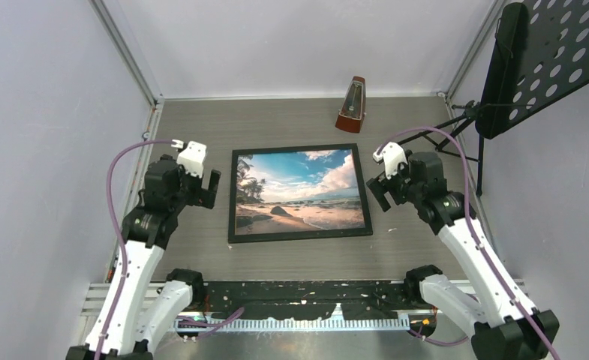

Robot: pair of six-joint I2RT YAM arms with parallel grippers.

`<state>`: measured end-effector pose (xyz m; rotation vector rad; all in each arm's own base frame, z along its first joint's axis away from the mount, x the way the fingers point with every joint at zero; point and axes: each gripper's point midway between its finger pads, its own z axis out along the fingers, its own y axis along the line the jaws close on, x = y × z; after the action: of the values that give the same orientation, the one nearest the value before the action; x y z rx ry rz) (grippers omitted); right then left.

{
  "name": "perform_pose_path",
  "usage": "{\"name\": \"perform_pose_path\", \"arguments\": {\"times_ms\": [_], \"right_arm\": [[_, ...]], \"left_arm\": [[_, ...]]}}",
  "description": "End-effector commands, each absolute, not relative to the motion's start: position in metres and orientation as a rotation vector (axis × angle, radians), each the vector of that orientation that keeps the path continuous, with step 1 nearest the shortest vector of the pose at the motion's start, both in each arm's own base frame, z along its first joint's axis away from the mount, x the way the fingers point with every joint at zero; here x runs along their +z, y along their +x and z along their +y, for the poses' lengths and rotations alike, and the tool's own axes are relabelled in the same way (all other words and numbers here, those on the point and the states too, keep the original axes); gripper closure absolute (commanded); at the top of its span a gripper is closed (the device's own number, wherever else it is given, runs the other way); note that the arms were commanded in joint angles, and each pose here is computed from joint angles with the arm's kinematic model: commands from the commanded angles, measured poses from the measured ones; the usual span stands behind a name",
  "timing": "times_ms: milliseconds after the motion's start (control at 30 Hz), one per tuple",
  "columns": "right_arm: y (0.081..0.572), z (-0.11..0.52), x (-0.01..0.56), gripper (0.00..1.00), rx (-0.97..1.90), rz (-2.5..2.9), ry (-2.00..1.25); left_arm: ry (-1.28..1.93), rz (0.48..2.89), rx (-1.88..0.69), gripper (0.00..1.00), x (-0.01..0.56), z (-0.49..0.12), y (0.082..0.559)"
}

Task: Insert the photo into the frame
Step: Reset both arms

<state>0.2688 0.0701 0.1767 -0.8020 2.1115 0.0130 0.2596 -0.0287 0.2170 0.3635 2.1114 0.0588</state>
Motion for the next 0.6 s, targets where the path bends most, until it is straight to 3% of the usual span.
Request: {"name": "perform_pose_path", "arguments": {"times_ms": [0,567], "right_arm": [[0.264,0.061,0.192,0.05,-0.037,2.027,-0.716],[0.241,0.046,0.204,0.05,-0.047,1.923,-0.57]], "left_arm": [[0.392,2.024,0.045,0.0,0.235,-0.029,0.246],[0.324,1.896,-0.034,0.01,0.253,-0.034,0.219]]}}
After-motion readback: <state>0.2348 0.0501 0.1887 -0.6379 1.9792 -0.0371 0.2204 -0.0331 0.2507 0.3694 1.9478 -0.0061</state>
